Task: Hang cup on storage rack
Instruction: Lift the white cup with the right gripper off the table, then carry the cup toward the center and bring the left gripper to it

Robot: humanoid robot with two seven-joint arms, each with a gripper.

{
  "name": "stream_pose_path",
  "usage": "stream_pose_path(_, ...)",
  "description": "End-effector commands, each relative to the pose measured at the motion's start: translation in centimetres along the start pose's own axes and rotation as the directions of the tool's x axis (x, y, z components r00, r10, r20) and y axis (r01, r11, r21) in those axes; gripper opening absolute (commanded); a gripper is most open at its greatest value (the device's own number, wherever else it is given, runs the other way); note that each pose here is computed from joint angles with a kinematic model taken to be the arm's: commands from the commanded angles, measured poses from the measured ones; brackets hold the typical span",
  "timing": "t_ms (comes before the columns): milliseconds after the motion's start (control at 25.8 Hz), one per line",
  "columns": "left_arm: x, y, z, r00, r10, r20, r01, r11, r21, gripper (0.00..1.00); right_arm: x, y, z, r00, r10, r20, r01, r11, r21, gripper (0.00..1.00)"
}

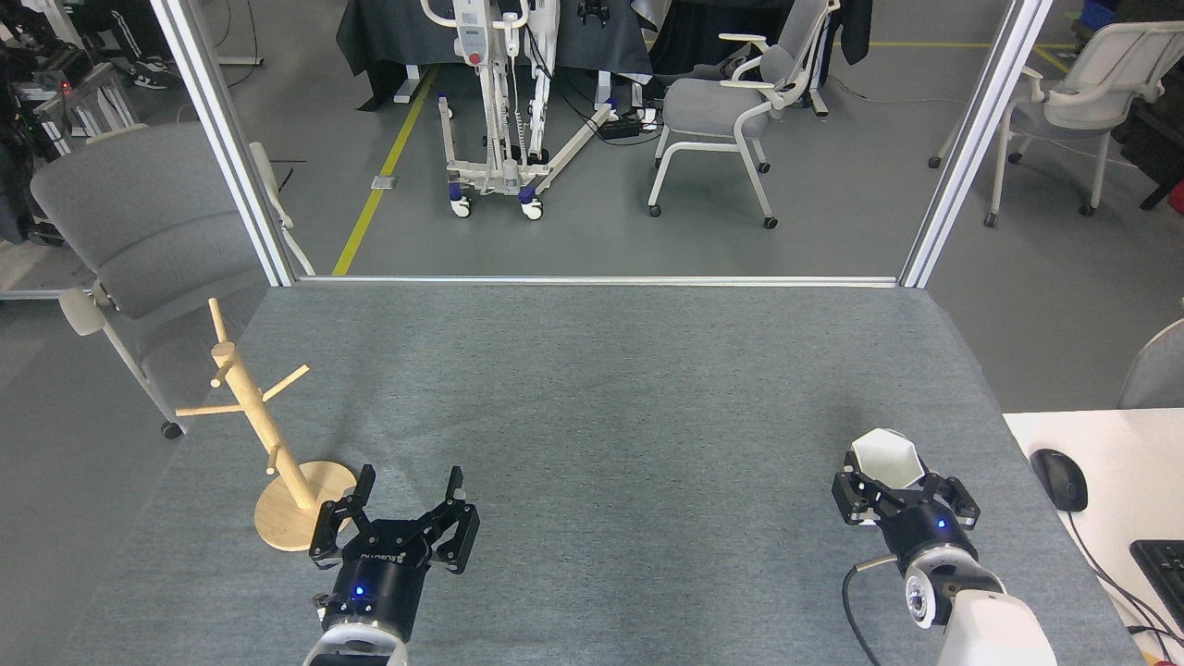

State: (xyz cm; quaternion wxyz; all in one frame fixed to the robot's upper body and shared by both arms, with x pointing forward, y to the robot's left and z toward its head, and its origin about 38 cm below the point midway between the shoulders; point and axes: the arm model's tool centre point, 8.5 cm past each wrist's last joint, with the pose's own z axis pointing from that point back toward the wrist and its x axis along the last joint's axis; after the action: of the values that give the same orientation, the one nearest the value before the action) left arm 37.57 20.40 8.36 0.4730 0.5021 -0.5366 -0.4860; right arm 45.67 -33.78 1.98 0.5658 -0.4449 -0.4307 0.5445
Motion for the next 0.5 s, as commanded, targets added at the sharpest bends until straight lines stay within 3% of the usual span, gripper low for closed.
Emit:
stream_pose_path(0,0.2,0.0,-0.1,1.0,-0.001,0.009,0.001,1.0,0.002,1.0,0.3,-3.5,-0.1,1.0,-0.007,0.013,0.008,0.996,-0.086,0.34)
stream_pose_path(155,1.4,-0.1,0.1,0.998,-0.017,0.058,0.017,1.0,0.001,0.99,1.3,-9.2,0.8,0.988,-0.125,0.096,0.142,0.97,-0.196,0.34)
stream_pose_path(233,3.1,-0.3,0.2,0.992,-0.054,0.115,0.055,0.999,0.001,0.99,1.7,-11.9,1.6,0.976,-0.156,0.151,0.187,0.957,-0.221,0.34)
stream_pose_path(311,5.9,-0.6,0.7,0.965,-0.162,0.208,0.162,0.987,0.017,0.99,2.9,-13.6,2.4,0.966,-0.155,0.205,0.205,0.947,-0.246,0.33)
stream_pose_path(466,11.9,-0.5,1.9,0.874,-0.305,0.378,0.29,0.952,0.098,0.99,4.7,-14.1,4.0,0.952,-0.11,0.287,0.191,0.943,-0.272,0.27)
